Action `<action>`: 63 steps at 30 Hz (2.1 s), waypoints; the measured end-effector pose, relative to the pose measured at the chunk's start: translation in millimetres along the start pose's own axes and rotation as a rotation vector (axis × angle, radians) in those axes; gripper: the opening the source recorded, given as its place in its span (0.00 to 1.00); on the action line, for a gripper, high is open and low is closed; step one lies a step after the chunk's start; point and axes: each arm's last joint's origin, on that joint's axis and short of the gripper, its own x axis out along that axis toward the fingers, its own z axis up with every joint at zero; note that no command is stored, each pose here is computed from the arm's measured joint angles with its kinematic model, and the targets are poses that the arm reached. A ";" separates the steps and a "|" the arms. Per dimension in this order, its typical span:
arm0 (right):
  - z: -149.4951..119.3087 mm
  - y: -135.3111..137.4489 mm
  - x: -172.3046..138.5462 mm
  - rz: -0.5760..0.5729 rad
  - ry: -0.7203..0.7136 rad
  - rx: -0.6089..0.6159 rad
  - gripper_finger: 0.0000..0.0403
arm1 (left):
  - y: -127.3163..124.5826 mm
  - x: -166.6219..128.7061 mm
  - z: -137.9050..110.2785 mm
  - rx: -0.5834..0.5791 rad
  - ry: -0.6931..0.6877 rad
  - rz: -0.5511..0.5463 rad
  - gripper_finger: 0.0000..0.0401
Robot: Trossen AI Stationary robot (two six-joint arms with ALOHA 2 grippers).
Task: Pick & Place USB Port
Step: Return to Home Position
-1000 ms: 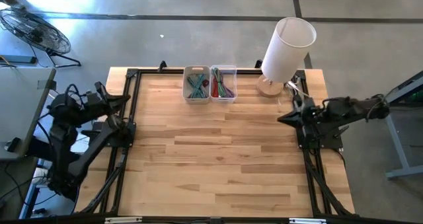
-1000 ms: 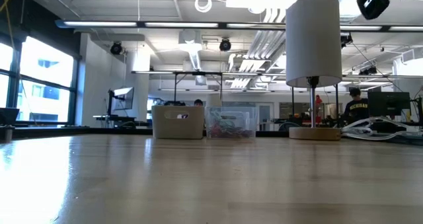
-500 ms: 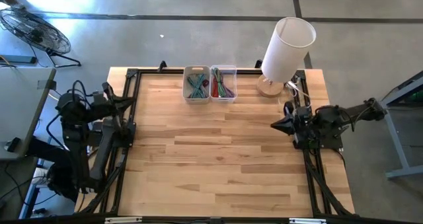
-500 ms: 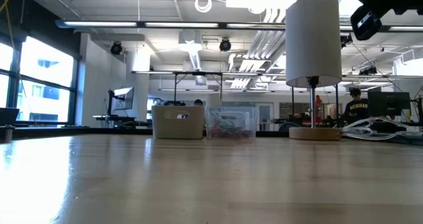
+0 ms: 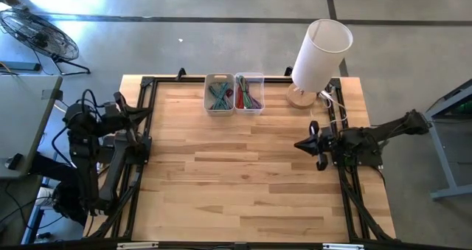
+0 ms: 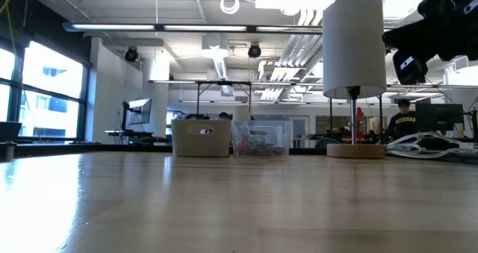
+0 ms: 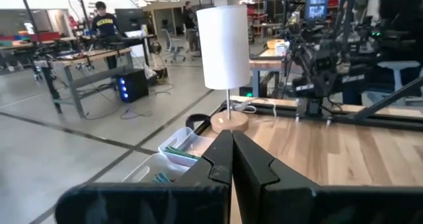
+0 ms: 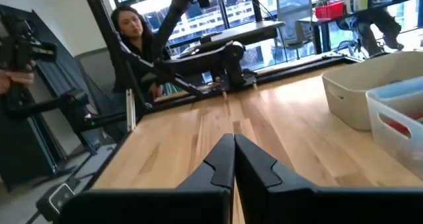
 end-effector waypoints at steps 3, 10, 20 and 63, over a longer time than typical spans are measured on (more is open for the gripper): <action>-8.5 -2.5 0.2 -0.002 0.007 -0.002 0.00 | 0.0 0.0 0.0 -0.008 0.000 -0.001 0.00; -11.0 -4.3 0.5 -0.036 0.029 -0.102 0.00 | 0.1 0.0 0.0 -0.026 0.001 0.003 0.00; -16.1 -18.5 1.6 -0.133 0.102 -0.156 0.00 | 0.4 -0.1 -0.1 -0.042 0.001 0.014 0.00; -14.0 -44.3 -0.1 -0.304 0.119 -0.115 0.00 | -2.5 -1.7 2.1 0.057 -0.029 -0.125 0.00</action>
